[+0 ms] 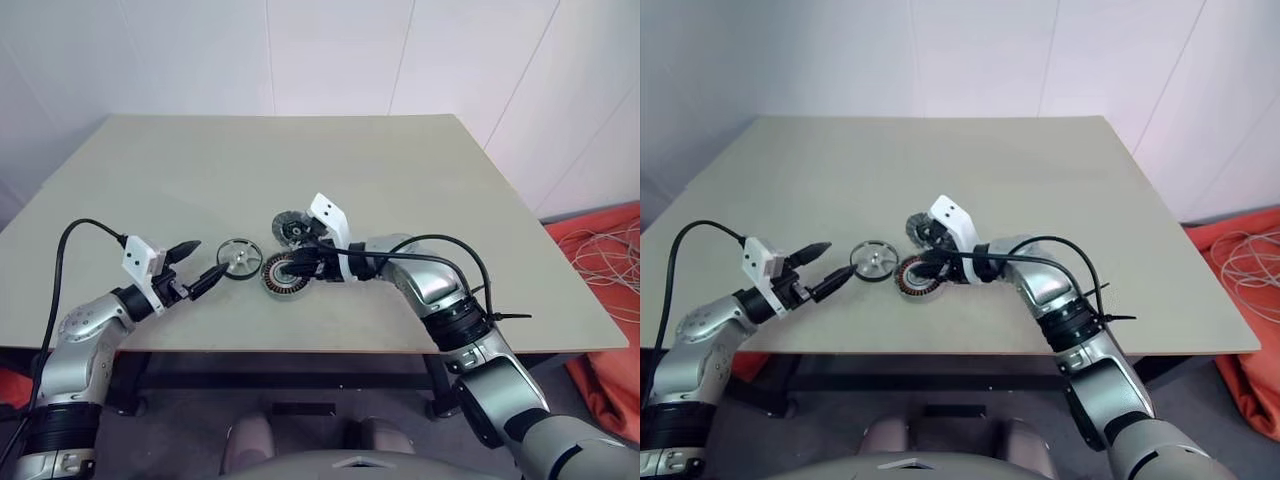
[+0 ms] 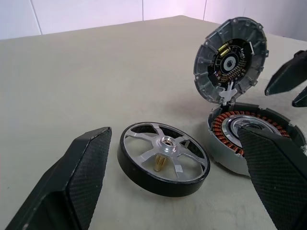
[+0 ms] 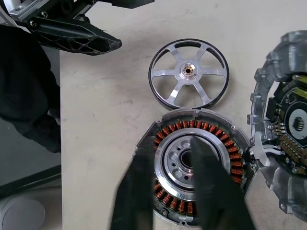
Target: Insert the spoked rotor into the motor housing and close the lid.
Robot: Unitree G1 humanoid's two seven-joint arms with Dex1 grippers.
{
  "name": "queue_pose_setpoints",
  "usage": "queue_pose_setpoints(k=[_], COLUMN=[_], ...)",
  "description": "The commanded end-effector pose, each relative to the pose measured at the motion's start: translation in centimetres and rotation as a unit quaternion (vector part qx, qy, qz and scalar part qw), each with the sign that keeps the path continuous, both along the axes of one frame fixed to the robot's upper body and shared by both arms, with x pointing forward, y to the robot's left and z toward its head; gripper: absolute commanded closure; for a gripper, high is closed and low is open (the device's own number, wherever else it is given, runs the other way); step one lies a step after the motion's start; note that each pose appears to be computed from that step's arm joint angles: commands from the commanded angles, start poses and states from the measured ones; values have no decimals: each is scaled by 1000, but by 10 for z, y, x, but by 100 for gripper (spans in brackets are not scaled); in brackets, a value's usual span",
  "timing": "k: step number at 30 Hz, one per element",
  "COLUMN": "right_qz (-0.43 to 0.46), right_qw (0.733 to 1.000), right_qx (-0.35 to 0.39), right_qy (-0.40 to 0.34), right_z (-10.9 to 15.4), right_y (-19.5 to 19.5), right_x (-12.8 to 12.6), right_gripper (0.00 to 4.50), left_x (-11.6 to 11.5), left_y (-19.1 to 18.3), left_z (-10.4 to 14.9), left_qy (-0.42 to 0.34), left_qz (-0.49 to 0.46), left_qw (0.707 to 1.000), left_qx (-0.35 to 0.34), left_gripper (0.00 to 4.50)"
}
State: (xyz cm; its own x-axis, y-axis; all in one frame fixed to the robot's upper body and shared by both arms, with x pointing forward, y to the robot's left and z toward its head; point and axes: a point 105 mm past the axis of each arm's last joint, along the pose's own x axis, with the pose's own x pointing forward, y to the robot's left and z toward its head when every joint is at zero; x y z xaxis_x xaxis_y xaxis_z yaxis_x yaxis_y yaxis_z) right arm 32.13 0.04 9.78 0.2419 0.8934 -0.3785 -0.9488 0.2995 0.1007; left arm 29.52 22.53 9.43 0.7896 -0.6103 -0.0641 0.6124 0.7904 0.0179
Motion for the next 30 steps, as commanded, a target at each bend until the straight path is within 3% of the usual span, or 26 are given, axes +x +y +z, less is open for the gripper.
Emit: queue_pose_setpoints(k=[1,11,20,30], right_qz=[5,0,4,-29], right_qw=[999,999,998,998], right_qx=[16,10,-67,51], right_qy=[-28,-36,-17,-23], right_z=[12,0,-52,4], right_y=[6,9,-1,9], right_x=[2,8,9,20], right_gripper=[448,448,448,448], left_x=[4,3,3,5], left_y=[-1,-1,-3,4], left_z=[12,12,12,9], left_qy=[-27,-28,-30,-15], left_qz=[-6,-4,-5,19], left_qw=[1000,1000,1000,1000], left_qx=[6,7,5,1], left_gripper=[0,0,0,0])
